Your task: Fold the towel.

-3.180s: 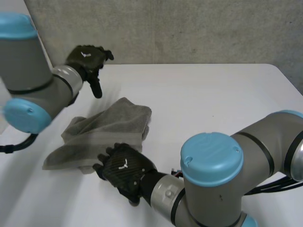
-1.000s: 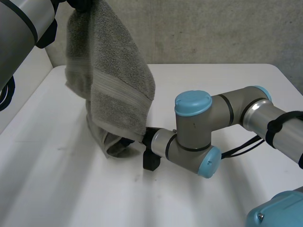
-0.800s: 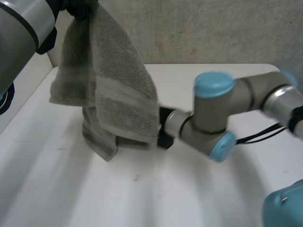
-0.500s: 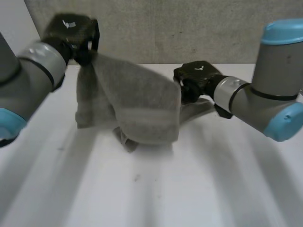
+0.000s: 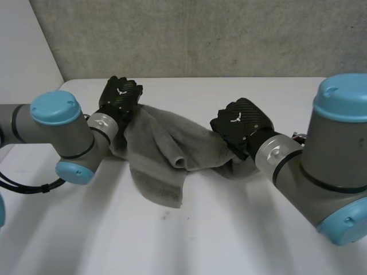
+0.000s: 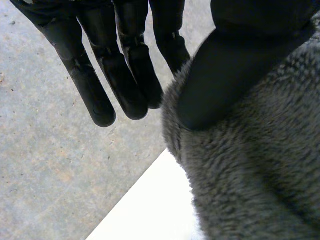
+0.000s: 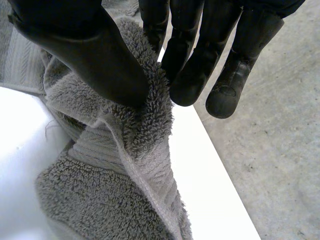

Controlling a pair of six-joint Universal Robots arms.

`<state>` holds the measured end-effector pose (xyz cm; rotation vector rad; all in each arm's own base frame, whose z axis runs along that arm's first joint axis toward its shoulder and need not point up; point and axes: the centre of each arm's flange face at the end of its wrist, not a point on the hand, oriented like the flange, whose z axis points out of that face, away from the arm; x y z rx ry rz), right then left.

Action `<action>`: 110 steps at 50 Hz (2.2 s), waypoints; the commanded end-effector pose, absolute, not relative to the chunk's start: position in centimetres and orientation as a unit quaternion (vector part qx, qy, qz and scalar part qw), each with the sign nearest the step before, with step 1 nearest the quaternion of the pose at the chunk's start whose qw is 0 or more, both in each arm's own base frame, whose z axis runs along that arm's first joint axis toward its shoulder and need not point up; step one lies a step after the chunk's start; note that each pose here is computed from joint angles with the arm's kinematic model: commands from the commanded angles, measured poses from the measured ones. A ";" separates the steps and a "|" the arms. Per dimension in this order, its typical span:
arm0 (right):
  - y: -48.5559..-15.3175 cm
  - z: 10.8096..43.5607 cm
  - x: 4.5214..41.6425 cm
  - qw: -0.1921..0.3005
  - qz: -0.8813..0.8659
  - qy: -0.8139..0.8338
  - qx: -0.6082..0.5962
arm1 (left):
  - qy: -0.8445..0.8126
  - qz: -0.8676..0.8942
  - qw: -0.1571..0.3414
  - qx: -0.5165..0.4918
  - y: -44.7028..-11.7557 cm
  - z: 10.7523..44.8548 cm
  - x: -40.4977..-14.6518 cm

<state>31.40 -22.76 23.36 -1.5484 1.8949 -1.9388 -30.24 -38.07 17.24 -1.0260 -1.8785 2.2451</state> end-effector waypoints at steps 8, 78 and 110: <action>-24.7 21.8 32.4 0.000 -0.630 0.602 -0.490 | -0.606 0.736 0.010 -0.304 -33.8 24.2 -29.0; -26.3 28.5 28.2 -0.048 -0.684 0.593 -0.421 | -0.728 0.628 0.205 -0.185 -22.1 11.8 -39.3; -22.0 37.7 26.3 -0.046 -0.717 0.556 -0.418 | -0.634 0.754 0.038 -0.170 -26.3 29.8 -28.0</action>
